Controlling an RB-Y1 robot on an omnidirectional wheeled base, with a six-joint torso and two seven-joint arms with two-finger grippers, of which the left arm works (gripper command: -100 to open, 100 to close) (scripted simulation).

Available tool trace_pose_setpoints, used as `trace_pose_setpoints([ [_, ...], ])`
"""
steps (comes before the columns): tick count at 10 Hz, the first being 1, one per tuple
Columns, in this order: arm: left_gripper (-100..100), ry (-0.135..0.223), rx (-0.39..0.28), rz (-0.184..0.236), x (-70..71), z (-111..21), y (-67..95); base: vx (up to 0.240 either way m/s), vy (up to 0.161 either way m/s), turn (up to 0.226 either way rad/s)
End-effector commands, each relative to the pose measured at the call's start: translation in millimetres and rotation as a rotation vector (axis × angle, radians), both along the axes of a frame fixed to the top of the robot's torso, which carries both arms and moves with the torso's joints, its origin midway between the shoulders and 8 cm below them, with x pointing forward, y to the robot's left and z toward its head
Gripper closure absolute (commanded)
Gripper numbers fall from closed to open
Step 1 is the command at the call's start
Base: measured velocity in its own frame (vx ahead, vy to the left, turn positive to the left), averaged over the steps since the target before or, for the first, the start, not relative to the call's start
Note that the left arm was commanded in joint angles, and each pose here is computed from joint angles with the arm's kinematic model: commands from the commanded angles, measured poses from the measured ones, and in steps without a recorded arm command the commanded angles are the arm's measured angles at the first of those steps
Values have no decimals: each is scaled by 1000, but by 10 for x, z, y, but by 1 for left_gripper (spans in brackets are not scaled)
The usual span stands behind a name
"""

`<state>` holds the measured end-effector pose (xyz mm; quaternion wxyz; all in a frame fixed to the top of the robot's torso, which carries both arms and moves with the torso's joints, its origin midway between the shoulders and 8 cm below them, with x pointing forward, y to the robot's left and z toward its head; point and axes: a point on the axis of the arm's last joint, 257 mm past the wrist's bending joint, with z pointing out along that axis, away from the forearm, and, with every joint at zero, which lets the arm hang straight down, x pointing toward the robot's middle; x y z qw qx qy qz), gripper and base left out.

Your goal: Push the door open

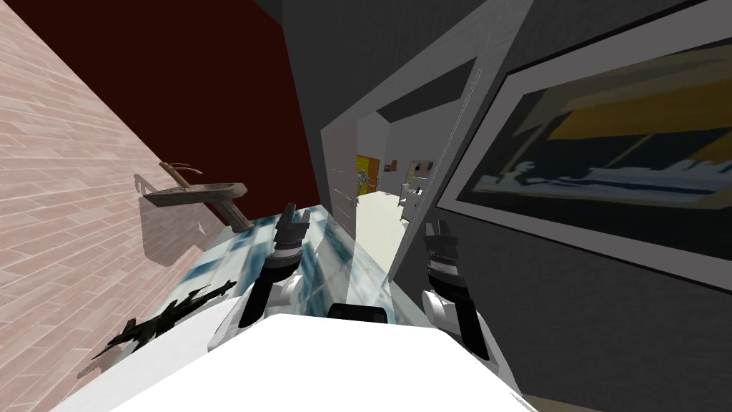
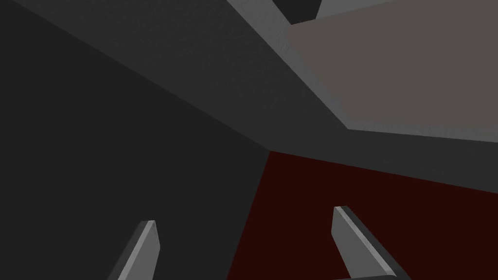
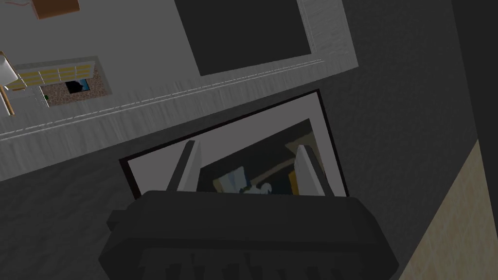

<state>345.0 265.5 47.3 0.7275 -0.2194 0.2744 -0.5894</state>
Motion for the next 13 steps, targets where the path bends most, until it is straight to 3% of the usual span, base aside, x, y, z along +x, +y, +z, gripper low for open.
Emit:
trace_pose_setpoints([
  [1, -100, 18, -8, -20, 94, -75, -52, 126, 96, -24],
  [4, -100, 68, -29, -74, 341, -301, -174, 142, 96, -36],
  [13, -100, 177, -65, -187, 830, -782, -500, 99, 86, -27],
])
